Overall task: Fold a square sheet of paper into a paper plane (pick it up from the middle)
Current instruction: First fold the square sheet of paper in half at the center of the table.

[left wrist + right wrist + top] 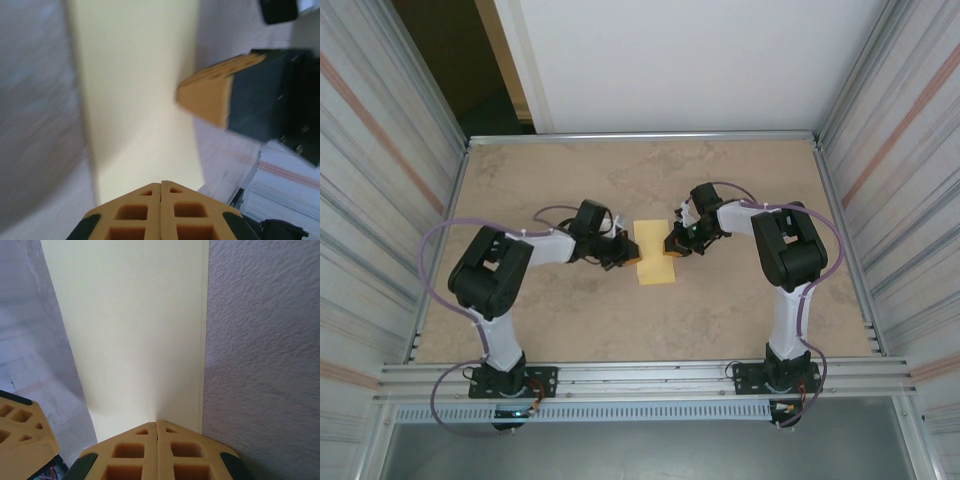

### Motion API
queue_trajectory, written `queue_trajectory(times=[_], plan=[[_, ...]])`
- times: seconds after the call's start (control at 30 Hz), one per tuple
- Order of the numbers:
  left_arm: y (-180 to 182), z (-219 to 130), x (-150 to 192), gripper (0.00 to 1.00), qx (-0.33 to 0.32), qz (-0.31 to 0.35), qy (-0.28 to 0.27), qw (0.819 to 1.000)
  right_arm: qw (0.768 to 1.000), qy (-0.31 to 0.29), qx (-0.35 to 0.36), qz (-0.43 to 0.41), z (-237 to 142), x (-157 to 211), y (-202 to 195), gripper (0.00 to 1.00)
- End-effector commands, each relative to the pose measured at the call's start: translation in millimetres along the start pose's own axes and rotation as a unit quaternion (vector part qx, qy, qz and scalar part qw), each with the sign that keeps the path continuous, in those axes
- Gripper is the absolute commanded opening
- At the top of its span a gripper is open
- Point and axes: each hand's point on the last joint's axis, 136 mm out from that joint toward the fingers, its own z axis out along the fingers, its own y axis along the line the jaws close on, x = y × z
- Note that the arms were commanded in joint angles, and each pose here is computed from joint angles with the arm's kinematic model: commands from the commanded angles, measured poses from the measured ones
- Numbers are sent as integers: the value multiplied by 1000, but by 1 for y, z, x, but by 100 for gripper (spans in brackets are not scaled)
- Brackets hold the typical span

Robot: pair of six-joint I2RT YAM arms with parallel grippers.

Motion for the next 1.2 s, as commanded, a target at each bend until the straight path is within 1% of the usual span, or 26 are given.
queue_trajectory(times=[0.0, 0.07, 0.2, 0.27, 0.43, 0.5, 0.6, 0.67, 0.73, 0.83, 0.93, 1.03, 1.17], plan=[[-11, 21, -4, 7, 10, 2, 20, 1000, 963, 78, 245, 85, 27, 65, -136, 0], [2, 26, -2, 7, -11, -12, 30, 999, 963, 76, 245, 85, 26, 65, -136, 0], [25, 25, 5, 7, -18, -43, 43, 998, 963, 77, 242, 87, 26, 65, -136, 0], [35, 19, 13, 7, -26, -50, 45, 997, 964, 76, 240, 89, 26, 64, -136, 0], [56, -9, 31, 7, -57, -64, 45, 995, 964, 75, 239, 90, 26, 64, -136, 0], [47, -17, 35, 7, -57, -50, 50, 996, 964, 74, 238, 89, 26, 64, -136, 0], [19, -23, 32, 7, -43, -12, 47, 998, 964, 76, 238, 89, 27, 65, -135, 0], [3, -17, 31, 7, -35, 4, 48, 998, 964, 76, 238, 90, 27, 65, -135, 0], [-6, -2, 32, 7, -32, 10, 56, 998, 964, 77, 238, 89, 28, 65, -135, 0], [-2, 19, 37, 7, -44, 2, 75, 996, 964, 76, 239, 89, 28, 65, -136, 0], [11, 30, 44, 7, -51, -29, 93, 994, 964, 76, 239, 90, 27, 66, -137, 0], [21, 27, 50, 6, -59, -43, 99, 992, 964, 76, 240, 90, 27, 66, -136, 0], [36, 12, 64, 6, -83, -49, 106, 990, 964, 76, 239, 89, 27, 66, -136, 0]])
